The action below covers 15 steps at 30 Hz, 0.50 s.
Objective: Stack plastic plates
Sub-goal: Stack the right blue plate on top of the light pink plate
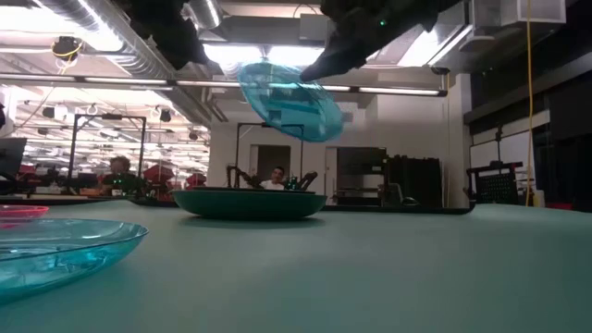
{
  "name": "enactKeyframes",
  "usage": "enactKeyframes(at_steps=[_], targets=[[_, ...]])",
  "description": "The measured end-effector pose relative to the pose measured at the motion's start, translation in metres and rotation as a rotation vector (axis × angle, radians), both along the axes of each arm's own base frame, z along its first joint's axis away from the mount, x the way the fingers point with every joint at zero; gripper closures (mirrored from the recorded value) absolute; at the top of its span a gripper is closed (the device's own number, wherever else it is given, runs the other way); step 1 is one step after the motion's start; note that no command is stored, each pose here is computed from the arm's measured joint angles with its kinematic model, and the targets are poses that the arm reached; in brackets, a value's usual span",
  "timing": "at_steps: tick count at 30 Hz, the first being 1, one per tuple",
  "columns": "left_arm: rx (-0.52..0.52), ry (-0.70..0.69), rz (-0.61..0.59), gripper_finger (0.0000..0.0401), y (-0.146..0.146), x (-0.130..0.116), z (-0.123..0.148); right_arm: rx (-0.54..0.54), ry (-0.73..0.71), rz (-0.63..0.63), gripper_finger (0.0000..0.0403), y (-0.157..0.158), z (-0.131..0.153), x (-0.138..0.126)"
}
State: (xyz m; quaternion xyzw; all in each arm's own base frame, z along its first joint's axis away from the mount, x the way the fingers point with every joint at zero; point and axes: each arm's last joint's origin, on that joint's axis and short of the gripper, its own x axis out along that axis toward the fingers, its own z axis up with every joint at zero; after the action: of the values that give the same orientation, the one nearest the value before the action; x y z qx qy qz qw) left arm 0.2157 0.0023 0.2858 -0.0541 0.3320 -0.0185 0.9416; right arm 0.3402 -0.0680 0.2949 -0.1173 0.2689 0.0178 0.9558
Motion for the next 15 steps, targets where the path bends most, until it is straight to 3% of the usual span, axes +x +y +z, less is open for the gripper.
enactKeyframes(at_steps=[15], targets=[[0.001, -0.008, 0.001, 0.0311, 0.0, 0.0, 0.001, 0.032, -0.055, -0.102, 0.0403, -0.052, -0.016, 0.011]])
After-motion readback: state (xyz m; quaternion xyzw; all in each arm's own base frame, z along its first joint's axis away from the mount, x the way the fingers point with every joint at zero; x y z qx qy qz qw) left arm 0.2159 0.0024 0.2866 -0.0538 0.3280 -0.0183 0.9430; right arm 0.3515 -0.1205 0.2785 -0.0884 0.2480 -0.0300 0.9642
